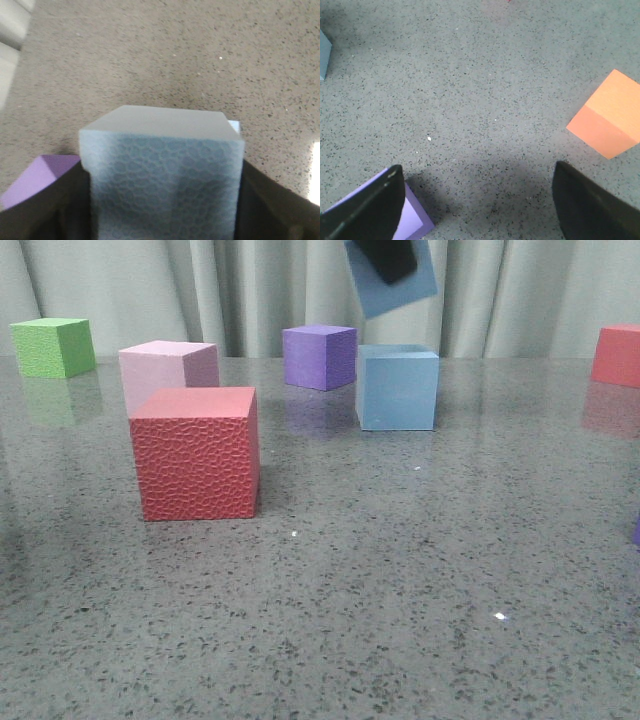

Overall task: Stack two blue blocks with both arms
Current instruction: 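Carry the light blue cube with the left gripper above the placed cube, then lower the held cube onto the placed light blue cube and align it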

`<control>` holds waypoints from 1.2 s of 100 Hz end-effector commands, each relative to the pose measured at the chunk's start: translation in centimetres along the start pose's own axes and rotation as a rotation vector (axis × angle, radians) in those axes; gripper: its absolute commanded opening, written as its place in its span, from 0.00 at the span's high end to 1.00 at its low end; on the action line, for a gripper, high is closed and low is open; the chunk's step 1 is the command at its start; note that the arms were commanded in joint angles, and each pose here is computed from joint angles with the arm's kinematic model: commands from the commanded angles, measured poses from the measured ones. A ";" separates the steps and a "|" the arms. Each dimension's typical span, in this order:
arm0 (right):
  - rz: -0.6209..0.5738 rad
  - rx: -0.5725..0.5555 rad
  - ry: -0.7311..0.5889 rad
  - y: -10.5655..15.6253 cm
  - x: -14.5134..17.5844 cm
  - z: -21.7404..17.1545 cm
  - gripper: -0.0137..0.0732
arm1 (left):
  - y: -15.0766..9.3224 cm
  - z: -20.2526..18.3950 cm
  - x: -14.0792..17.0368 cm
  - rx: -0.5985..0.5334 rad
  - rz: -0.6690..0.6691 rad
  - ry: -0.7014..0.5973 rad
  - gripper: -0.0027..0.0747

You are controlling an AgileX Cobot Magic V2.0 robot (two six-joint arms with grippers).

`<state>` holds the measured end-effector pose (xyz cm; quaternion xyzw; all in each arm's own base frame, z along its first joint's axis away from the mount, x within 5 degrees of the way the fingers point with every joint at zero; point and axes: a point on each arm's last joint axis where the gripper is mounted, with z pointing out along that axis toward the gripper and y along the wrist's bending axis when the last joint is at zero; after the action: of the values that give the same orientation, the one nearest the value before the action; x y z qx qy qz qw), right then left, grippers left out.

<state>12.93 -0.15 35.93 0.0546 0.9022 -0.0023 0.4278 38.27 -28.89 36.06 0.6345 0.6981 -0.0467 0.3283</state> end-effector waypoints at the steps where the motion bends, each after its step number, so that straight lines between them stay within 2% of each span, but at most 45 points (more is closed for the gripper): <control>1: -0.014 0.006 -0.088 -0.1 -1.1 -0.7 0.15 | -0.1 -3.2 -1.7 -0.051 0.019 -0.097 0.65; 48: -0.014 0.005 -0.089 -0.1 -1.1 -0.7 0.15 | -0.4 -2.9 -1.4 -0.022 0.025 -0.062 0.65; 120: -0.014 0.005 -0.089 -0.1 -1.1 -0.7 0.15 | -0.5 -2.9 -1.6 -0.008 0.040 -0.082 0.65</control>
<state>12.93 -0.16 35.93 0.0545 0.9022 -0.0026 0.4279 38.36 -29.29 34.87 0.6522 0.6913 -0.0538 0.3064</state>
